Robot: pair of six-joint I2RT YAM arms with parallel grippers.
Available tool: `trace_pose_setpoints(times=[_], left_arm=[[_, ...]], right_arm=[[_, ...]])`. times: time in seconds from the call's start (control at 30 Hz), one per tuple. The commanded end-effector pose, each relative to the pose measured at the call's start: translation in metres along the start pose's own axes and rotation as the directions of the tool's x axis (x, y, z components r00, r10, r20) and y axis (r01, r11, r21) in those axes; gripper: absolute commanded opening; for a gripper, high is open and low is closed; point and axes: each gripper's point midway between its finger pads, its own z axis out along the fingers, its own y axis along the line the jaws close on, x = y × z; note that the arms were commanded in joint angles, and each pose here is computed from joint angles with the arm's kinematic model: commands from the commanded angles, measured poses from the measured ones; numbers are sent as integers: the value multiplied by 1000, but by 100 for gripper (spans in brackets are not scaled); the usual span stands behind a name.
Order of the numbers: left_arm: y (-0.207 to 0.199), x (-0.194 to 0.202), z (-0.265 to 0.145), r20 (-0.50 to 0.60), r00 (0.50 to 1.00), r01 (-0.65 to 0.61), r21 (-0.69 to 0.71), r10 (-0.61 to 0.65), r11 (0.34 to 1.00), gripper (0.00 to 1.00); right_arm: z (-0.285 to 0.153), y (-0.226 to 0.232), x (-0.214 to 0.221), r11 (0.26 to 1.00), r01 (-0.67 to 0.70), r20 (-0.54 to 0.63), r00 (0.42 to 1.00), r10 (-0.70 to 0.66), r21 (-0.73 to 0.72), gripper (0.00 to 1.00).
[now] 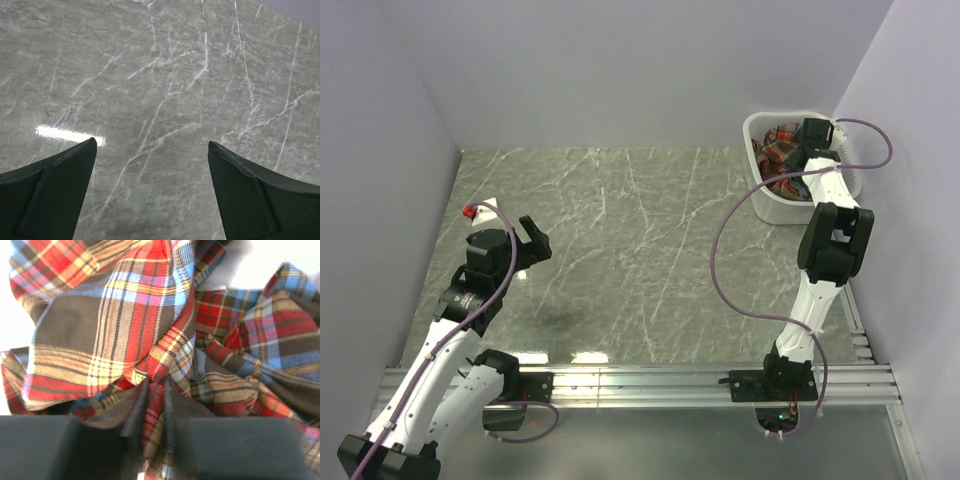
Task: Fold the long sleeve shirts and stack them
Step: Grab the shirt from the pile
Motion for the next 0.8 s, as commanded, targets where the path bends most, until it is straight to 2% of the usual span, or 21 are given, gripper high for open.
trace_pose_setpoints(times=[0.0,0.07,0.17,0.23,0.27,0.3,0.37,0.47,0.5,0.57,0.6,0.7,0.77], left_arm=[[-2,-6,2,28,1000,-10,4,9,1000,99],[-1,-6,2,32,999,-9,4,9,1000,99],[-2,-7,1,36,999,-7,6,7,1000,99],[-3,-8,0,37,999,-5,12,4,1000,99],[-3,-8,0,39,999,-4,13,4,1000,99],[-3,-10,-1,46,999,-2,15,2,1000,99],[-3,-11,-3,51,999,0,16,-1,1000,99],[-3,-13,-5,59,998,5,19,-6,1000,99],[-3,-13,-5,62,998,7,19,-8,1000,99],[-3,-15,-7,69,998,11,23,-13,1000,99],[-4,-16,-8,73,997,12,25,-14,1000,99],[-2,-17,-11,80,997,17,20,-19,1000,99],[-2,-19,-12,89,996,23,22,-25,999,99]], right_arm=[[-14,23,-43,996,21,108,994,-13,-82,11],[-29,25,-57,995,44,144,989,-31,-93,0],[-70,39,-89,988,91,250,967,-57,-127,0],[-114,50,-124,983,116,362,930,-57,-142,0],[-134,62,-131,975,172,404,909,-100,-144,0],[-169,73,-154,968,188,475,876,-89,-164,0],[-212,95,-168,949,258,551,826,-120,-179,0],[-301,117,-206,924,316,700,709,-81,-214,0],[-346,140,-206,893,358,743,668,-43,-271,0],[-392,162,-209,840,435,794,608,-8,-325,0],[-429,174,-211,801,460,810,583,53,-384,0],[-492,197,-202,663,565,823,550,142,-492,0],[-527,213,-188,566,606,809,550,209,-559,0]])
